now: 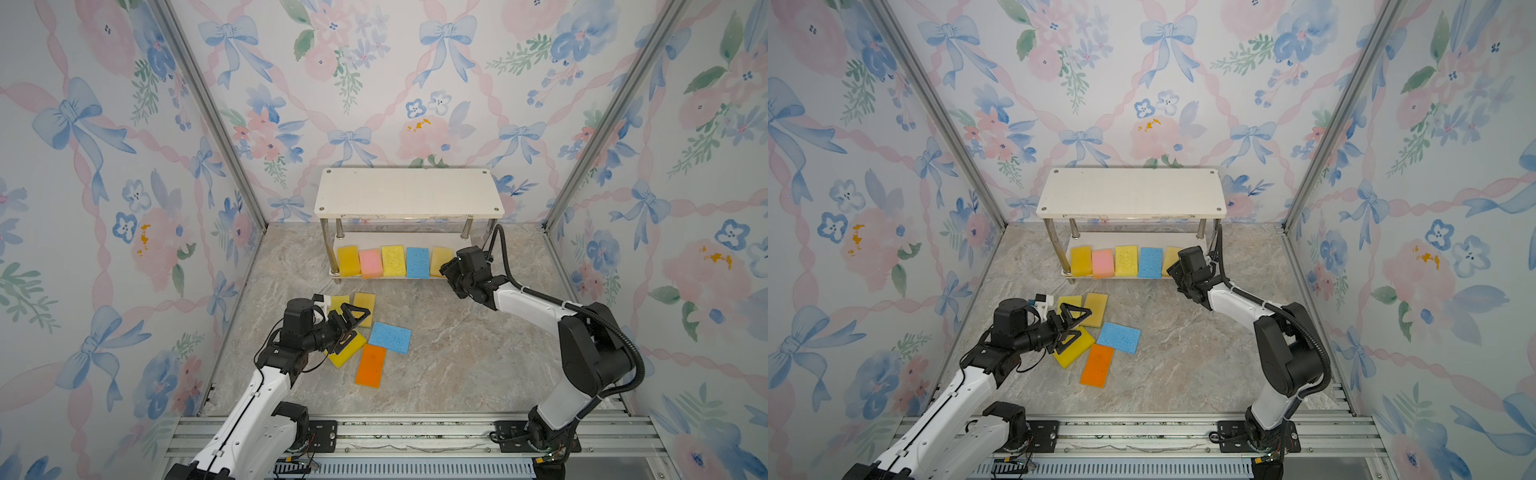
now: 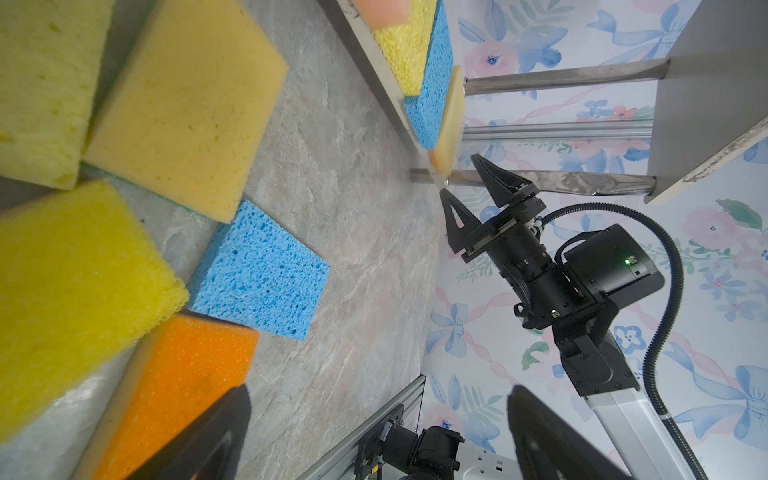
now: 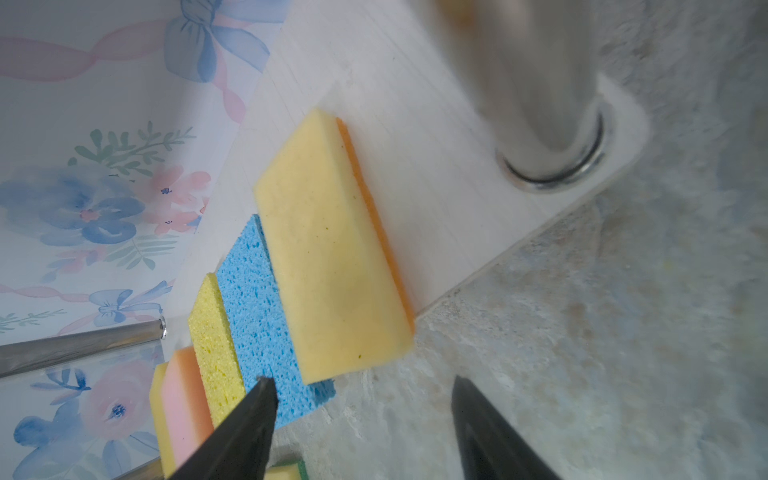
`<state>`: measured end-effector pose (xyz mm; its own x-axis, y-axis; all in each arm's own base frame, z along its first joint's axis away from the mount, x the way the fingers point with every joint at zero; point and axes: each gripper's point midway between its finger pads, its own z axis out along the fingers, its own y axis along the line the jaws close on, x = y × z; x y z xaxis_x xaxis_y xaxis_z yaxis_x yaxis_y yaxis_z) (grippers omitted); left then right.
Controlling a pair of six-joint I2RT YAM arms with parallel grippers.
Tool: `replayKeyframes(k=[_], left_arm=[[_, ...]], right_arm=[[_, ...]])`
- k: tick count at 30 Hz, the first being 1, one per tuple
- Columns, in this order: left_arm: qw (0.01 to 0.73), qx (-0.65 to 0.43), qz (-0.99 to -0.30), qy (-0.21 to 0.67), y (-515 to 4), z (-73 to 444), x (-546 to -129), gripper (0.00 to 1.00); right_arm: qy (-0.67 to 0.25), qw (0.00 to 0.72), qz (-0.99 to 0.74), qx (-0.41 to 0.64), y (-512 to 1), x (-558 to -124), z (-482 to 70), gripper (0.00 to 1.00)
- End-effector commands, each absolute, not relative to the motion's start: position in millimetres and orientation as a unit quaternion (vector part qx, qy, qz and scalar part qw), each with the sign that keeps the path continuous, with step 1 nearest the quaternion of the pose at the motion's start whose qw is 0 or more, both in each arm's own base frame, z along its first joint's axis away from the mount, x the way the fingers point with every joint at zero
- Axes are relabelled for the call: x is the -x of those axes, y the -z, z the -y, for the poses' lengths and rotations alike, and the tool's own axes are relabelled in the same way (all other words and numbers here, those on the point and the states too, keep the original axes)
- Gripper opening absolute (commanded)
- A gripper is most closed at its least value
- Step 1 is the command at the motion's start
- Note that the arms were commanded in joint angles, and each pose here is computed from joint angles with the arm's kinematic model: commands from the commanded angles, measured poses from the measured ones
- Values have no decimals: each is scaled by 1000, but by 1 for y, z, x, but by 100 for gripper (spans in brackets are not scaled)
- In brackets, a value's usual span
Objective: Place and organize the cleaning sponges onto the shelf
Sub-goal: 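Release the scrub sponge beside the blue sponge on the lower tier, then move the right gripper back over the pile to the blue cellulose sponge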
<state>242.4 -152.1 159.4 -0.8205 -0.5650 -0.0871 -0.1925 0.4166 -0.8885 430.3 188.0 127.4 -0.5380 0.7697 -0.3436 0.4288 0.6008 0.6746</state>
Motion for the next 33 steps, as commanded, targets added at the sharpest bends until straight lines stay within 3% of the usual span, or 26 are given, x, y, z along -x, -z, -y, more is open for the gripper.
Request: replayKeyframes(k=[1, 14, 22, 28, 33], left_arm=[[203, 227, -823, 480, -158, 148, -244, 98], [196, 230, -867, 397, -134, 131, -238, 98], [151, 221, -911, 315, -104, 118, -220, 98], [130, 212, -928, 279, -92, 115, -213, 98], [126, 206, -928, 282, -94, 120, -213, 98]], right_arm=[[-276, 329, -834, -345, -150, -420, -183, 71], [-323, 236, -890, -220, -163, -344, -210, 78], [-315, 86, -945, 17, -149, -266, -270, 85], [-246, 69, -927, 274, -150, -222, -302, 88], [-213, 27, -894, 393, -135, -210, -322, 85]])
